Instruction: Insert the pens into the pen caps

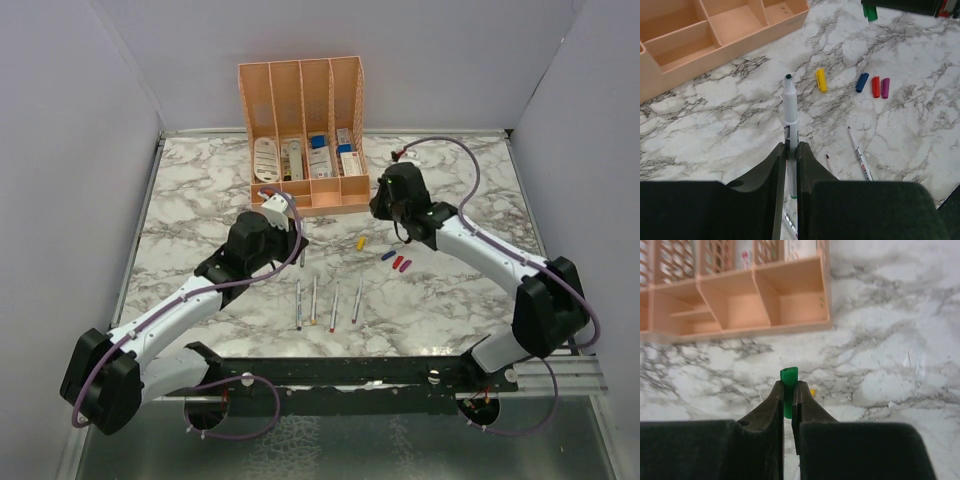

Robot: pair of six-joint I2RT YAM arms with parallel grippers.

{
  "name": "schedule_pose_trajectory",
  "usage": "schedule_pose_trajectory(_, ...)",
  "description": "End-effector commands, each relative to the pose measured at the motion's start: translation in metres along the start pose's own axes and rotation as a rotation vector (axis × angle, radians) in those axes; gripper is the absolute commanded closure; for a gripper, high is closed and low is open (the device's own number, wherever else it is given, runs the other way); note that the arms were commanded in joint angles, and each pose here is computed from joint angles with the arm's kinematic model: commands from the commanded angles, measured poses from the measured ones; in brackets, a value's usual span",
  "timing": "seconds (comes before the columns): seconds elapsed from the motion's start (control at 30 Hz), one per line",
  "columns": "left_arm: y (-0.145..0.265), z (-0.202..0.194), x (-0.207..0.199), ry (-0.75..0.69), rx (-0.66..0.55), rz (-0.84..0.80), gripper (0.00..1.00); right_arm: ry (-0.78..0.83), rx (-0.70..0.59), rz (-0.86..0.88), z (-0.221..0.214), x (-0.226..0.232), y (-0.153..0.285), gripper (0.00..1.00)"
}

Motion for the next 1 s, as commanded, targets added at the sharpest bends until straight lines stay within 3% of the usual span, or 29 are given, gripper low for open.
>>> schedule_pose_trajectory(0.0, -0.006, 0.015, -0.021, -0.053, -0.077, -0.18, 1.0, 0.008, -0.307, 0.211, 0.055, 0.025, 0.035, 0.99)
schedule_pose_trajectory(0.23, -0.012, 0.026, -0.047, -0.079, -0.133, -0.332, 1.0, 0.043, -0.482, 0.505, 0.071, 0.045, 0.076, 0.99)
schedule_pose_trajectory(0.53, -0.026, 0.036, -0.062, 0.008, -0.134, -0.391, 1.0, 0.078, -0.517, 0.789, 0.064, 0.064, 0.102, 0.99)
schedule_pose_trajectory(0.97, -0.036, 0.054, -0.073, 0.071, -0.142, -0.432, 1.0, 0.075, -0.533, 0.906, 0.05, 0.063, 0.114, 0.99)
Point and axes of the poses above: each gripper's point midway between its finger pads, its own y axis back along the fingers, its own x axis along the line the jaws close on, z = x × y, the point moved 7 cm from there along y, back along the fingers, and after that the axes turned 7 degrees about -y, right-handed, at the moved point
